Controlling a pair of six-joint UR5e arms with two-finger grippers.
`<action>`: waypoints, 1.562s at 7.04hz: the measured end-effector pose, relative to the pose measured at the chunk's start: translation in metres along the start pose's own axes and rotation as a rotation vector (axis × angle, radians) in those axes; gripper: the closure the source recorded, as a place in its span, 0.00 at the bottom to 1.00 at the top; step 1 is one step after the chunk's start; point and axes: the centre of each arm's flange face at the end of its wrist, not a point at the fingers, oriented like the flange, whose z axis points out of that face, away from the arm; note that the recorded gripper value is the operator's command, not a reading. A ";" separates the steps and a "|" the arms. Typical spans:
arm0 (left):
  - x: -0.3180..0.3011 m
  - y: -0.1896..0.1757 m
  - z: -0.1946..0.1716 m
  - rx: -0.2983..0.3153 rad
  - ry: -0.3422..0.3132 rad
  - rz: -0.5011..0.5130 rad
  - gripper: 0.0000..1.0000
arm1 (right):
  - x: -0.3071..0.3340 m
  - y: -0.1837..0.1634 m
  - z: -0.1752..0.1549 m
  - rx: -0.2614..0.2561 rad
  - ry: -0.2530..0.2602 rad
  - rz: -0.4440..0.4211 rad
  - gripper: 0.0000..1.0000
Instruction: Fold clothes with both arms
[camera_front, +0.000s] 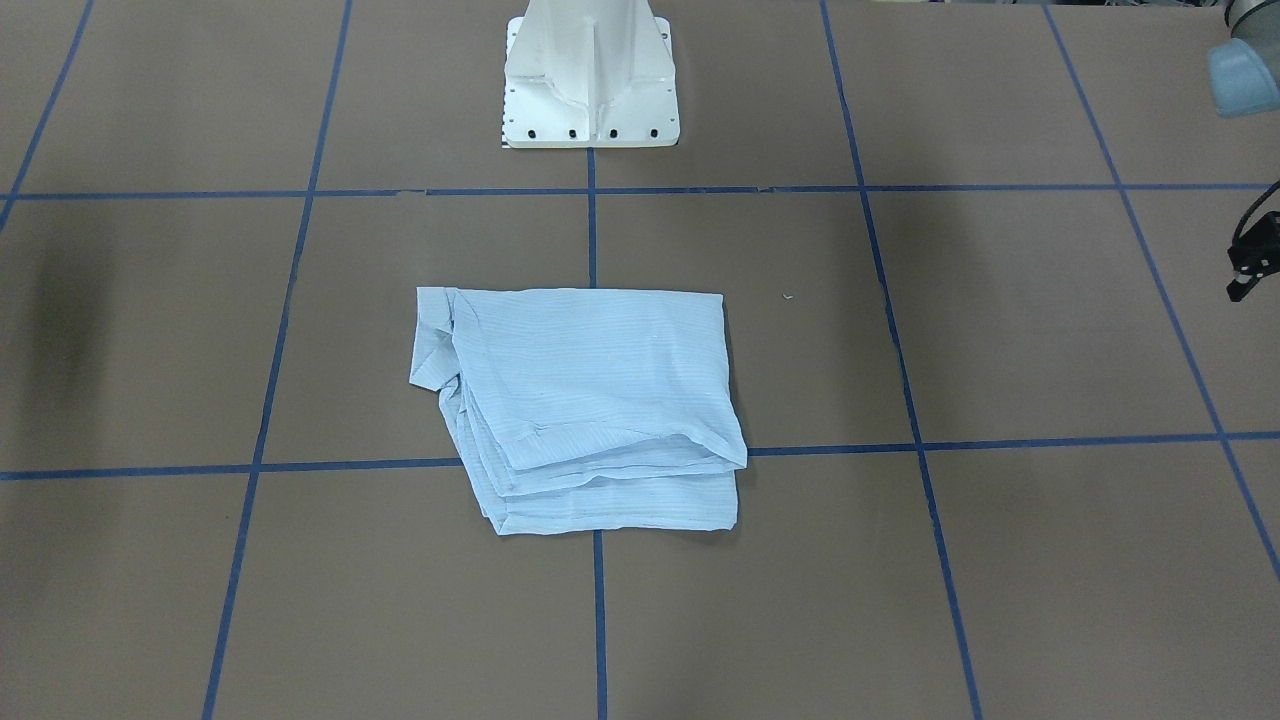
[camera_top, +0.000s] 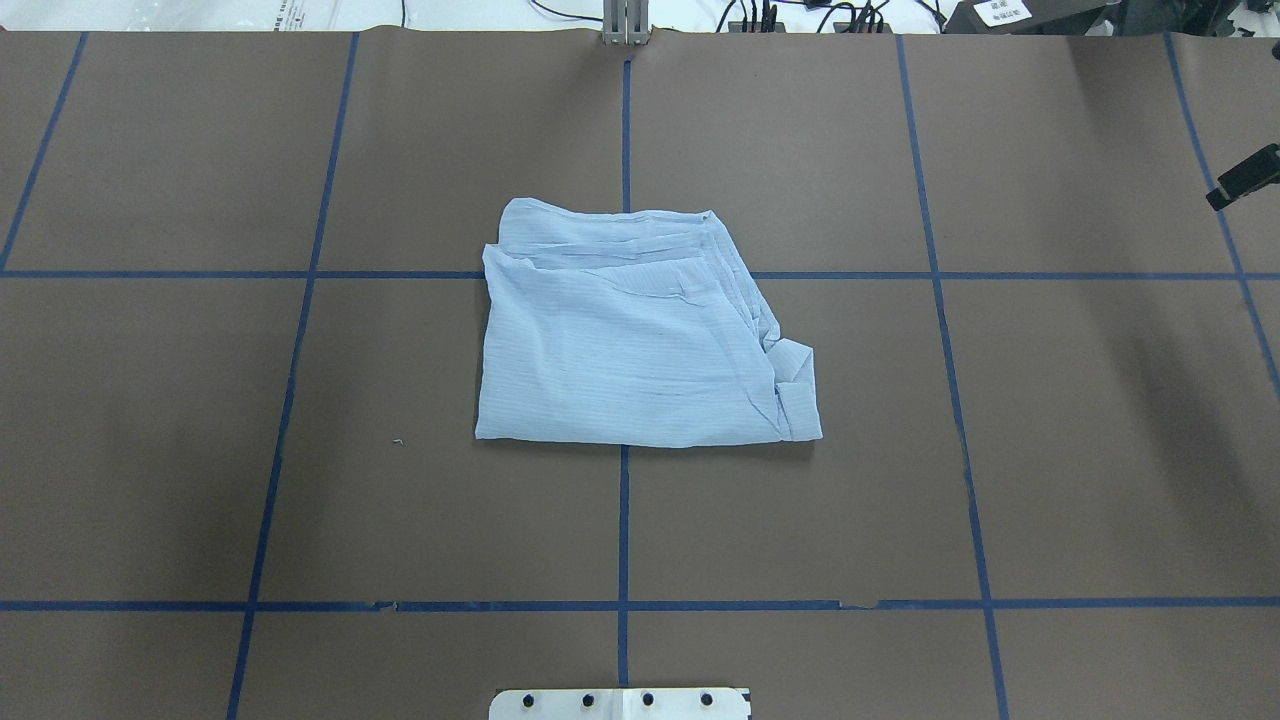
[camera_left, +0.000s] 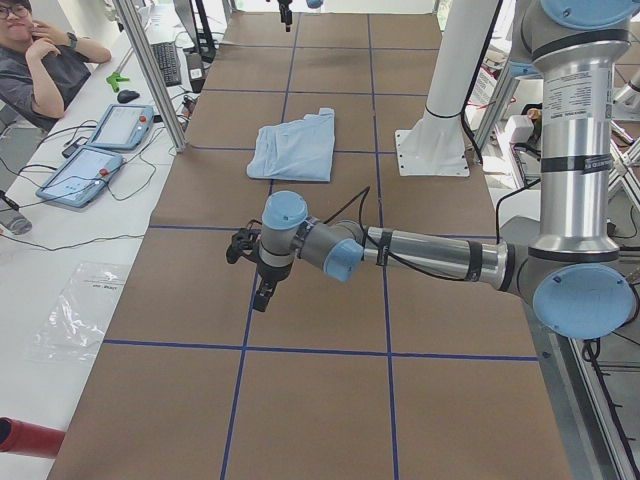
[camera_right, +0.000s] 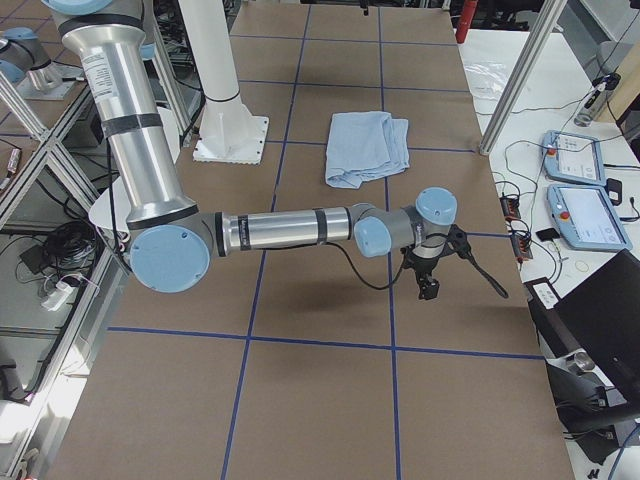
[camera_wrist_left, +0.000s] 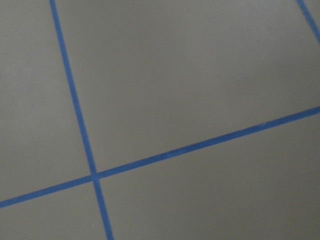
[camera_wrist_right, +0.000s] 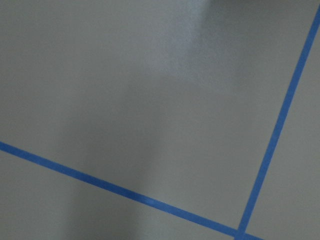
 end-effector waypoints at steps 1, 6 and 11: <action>-0.031 0.006 0.005 0.030 -0.014 -0.036 0.00 | 0.011 0.016 0.002 -0.007 0.002 0.016 0.00; -0.090 0.026 -0.004 0.066 -0.053 0.030 0.00 | 0.055 0.077 -0.004 -0.020 -0.002 0.148 0.00; -0.064 0.045 -0.049 -0.041 -0.058 0.024 0.00 | 0.088 0.124 -0.016 0.001 -0.071 0.252 0.00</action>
